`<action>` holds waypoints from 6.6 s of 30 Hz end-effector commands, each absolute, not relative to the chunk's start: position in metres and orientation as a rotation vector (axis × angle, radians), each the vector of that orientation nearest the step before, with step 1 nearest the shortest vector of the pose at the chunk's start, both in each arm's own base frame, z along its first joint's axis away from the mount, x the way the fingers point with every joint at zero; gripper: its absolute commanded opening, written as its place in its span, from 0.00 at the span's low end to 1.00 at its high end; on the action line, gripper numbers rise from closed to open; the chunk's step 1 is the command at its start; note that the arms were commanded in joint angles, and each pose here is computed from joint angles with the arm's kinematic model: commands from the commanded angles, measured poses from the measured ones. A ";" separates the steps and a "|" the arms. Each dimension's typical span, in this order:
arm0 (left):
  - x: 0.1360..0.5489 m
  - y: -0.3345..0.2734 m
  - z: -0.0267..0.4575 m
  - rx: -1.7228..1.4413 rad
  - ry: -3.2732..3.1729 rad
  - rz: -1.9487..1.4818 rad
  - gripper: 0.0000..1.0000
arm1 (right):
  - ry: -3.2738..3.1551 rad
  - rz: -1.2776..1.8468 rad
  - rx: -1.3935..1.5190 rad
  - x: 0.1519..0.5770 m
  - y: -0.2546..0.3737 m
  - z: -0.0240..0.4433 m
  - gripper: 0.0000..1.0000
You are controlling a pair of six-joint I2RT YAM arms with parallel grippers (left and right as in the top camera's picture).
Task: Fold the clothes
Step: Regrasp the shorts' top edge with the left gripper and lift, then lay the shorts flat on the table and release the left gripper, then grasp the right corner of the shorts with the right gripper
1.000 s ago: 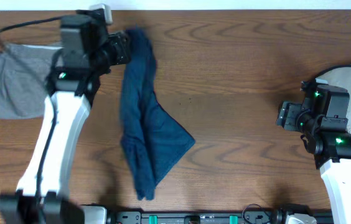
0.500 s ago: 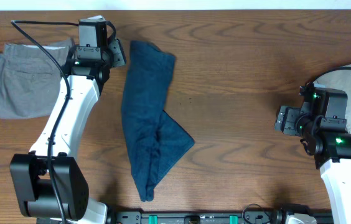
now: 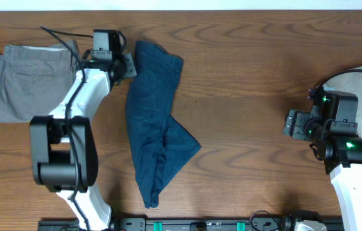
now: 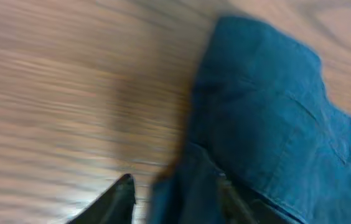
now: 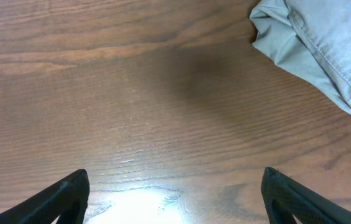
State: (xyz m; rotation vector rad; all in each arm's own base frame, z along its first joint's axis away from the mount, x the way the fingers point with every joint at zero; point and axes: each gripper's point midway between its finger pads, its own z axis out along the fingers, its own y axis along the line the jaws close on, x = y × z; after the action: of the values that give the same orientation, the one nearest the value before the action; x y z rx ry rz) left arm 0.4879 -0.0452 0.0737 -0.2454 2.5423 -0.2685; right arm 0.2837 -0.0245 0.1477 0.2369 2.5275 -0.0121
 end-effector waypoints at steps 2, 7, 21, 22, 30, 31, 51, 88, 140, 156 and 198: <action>0.485 -0.076 0.071 -0.171 2.562 -0.464 0.26 | 2.513 -0.016 0.246 0.287 -0.024 0.154 0.86; 0.482 -0.085 0.069 -0.150 2.575 -0.471 0.06 | 2.513 -0.016 0.246 0.287 -0.024 0.154 0.86; 0.436 -0.127 0.060 -0.091 2.734 -0.733 0.36 | 2.514 -0.017 0.245 0.287 -0.024 0.154 0.86; 0.429 -0.136 0.061 -0.074 2.748 -0.787 0.32 | 2.514 -0.017 0.245 0.287 -0.024 0.154 0.86; 0.365 -0.234 0.065 0.228 2.847 -1.041 0.19 | 2.509 -0.017 0.245 0.288 -0.024 0.155 0.86; 0.357 -0.246 0.065 0.300 2.844 -1.044 0.10 | 2.509 -0.016 0.245 0.288 -0.024 0.155 0.86; 0.437 -0.097 0.095 -0.035 2.674 -0.190 0.67 | 2.513 -0.016 0.246 0.287 -0.024 0.154 0.87; 0.384 -0.211 0.187 0.126 2.655 -0.610 0.06 | 2.502 -0.017 0.245 0.289 -0.024 0.156 0.86; 0.350 -0.104 0.088 -0.176 3.019 -0.175 0.75 | 2.487 0.522 -0.194 0.391 0.065 0.087 0.83; 0.350 -0.104 0.087 -0.176 3.020 -0.174 0.75 | 2.486 0.514 -0.157 0.428 0.099 0.023 0.69; 0.350 -0.104 0.087 -0.176 3.019 -0.175 0.75 | 2.545 0.533 -0.172 0.431 0.105 0.011 0.39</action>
State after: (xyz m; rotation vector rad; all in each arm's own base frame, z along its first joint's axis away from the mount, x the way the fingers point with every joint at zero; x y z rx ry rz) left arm 0.3511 -0.1077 0.0916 -0.1770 3.0060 -0.2000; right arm 0.4348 0.0954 0.0205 -0.1348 2.5345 0.4898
